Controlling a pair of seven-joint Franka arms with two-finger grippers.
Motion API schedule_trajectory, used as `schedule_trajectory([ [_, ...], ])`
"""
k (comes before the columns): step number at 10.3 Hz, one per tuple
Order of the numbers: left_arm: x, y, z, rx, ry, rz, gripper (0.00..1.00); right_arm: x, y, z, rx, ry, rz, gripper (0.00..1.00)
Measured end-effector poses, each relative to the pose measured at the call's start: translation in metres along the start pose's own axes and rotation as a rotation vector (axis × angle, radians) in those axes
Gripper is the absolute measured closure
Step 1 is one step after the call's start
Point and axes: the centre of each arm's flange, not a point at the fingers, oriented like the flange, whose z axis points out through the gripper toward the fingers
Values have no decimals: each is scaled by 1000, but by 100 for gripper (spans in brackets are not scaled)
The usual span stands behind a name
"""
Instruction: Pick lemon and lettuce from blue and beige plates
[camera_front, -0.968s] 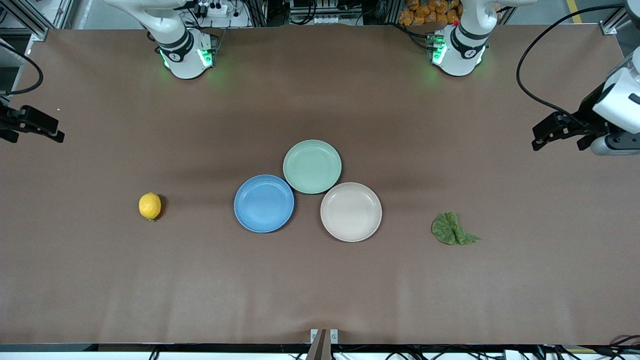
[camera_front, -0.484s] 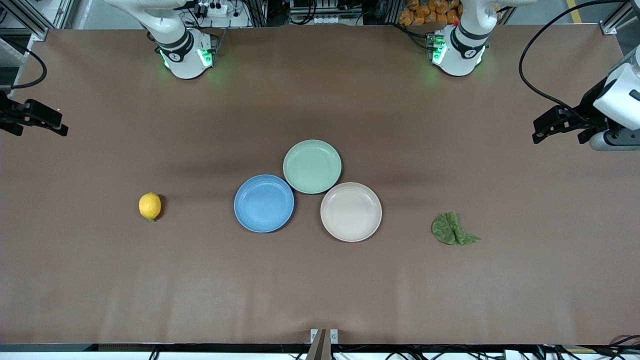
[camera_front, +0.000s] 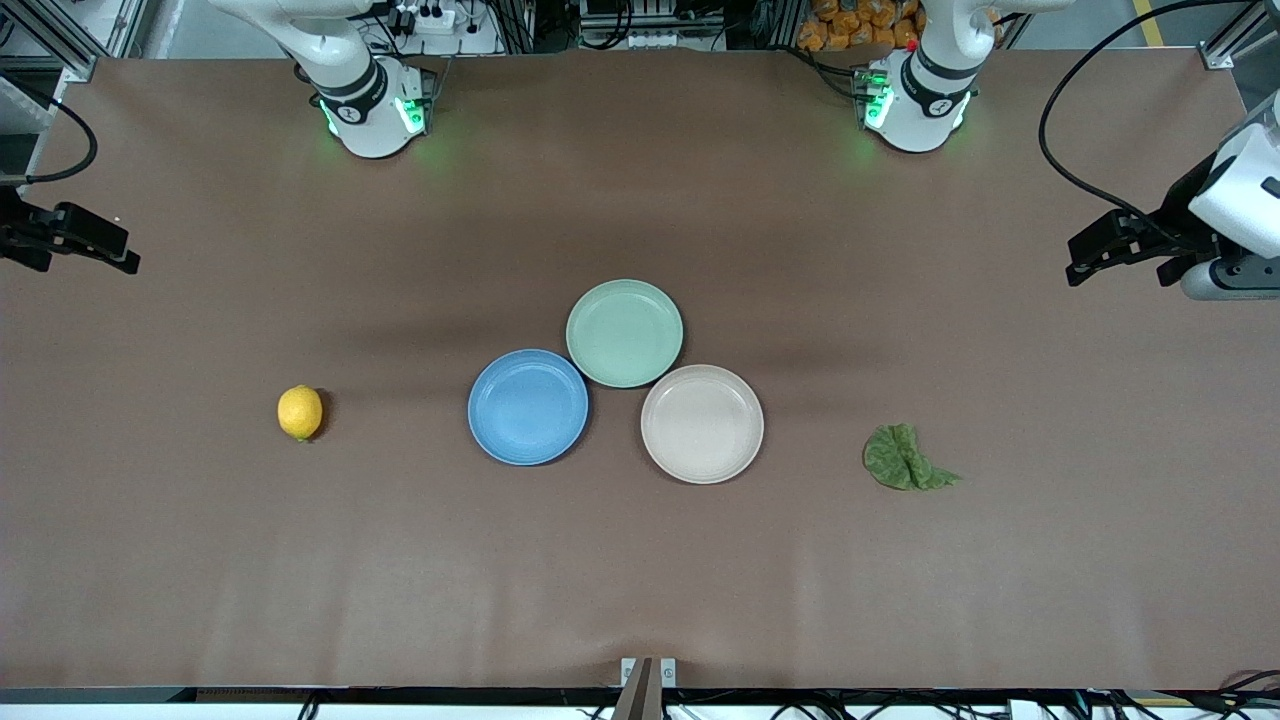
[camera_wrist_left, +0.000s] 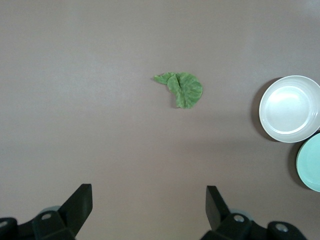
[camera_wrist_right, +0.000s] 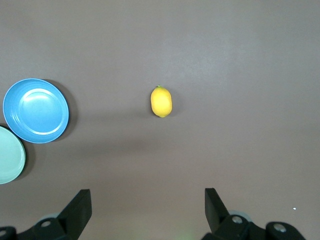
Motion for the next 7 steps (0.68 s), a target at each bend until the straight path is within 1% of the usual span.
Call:
schedule_trajectory([
  [7, -1, -2, -3, -1, 5, -1, 0, 0, 0, 3, 0, -5, 3, 0],
])
